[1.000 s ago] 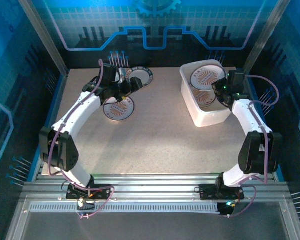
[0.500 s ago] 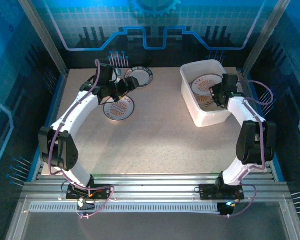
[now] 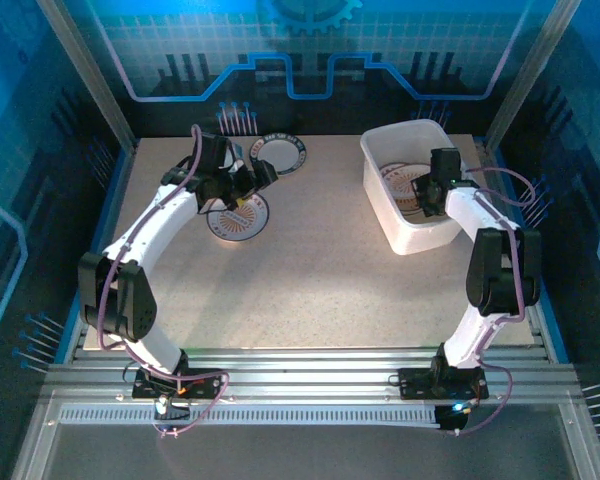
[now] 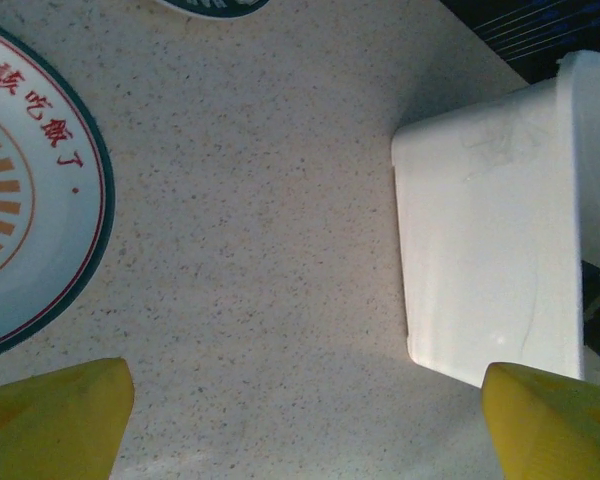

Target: Place the plates into the plastic bin on the countertop

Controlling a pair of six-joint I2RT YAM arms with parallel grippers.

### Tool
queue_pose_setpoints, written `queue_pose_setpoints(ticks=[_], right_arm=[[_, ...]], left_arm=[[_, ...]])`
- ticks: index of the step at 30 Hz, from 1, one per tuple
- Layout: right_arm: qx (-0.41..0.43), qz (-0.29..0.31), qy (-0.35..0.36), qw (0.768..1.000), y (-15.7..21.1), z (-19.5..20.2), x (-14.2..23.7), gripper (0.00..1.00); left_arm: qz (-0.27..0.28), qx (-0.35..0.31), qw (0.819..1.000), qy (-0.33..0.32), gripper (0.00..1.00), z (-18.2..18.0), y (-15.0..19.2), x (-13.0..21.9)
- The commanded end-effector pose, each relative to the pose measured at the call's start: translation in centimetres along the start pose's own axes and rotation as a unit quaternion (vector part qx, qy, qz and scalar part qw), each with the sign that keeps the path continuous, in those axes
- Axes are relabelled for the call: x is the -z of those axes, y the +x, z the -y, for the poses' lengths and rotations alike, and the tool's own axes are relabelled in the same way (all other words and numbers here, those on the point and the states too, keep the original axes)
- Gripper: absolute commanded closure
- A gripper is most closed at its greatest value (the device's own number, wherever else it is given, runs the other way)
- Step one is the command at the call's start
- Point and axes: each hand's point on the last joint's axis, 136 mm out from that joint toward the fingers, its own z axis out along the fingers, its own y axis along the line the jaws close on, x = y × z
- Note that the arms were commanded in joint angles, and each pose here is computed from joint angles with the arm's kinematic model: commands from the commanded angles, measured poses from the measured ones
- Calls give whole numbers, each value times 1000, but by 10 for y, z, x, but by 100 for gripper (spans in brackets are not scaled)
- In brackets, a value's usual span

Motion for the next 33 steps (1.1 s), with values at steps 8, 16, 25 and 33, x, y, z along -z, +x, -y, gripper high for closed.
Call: queue_pose_setpoints(ticks=[8,16,25,33], right_arm=[[-16,35,22,999,1,-1,-14,88],[-7,22,34,999,7,1,-19,56],[6,15,48,999,7,1,1,9],[23,43,34,998,-4,-5,41,0]], left_arm=[[9,-5,1000,-9,9,-12,4,17],[17,5,1000,-20,9,-21,9,31],[24,21,999,-26,9,-36,18,42],[27,39,998,-39,9,-54,25,47]])
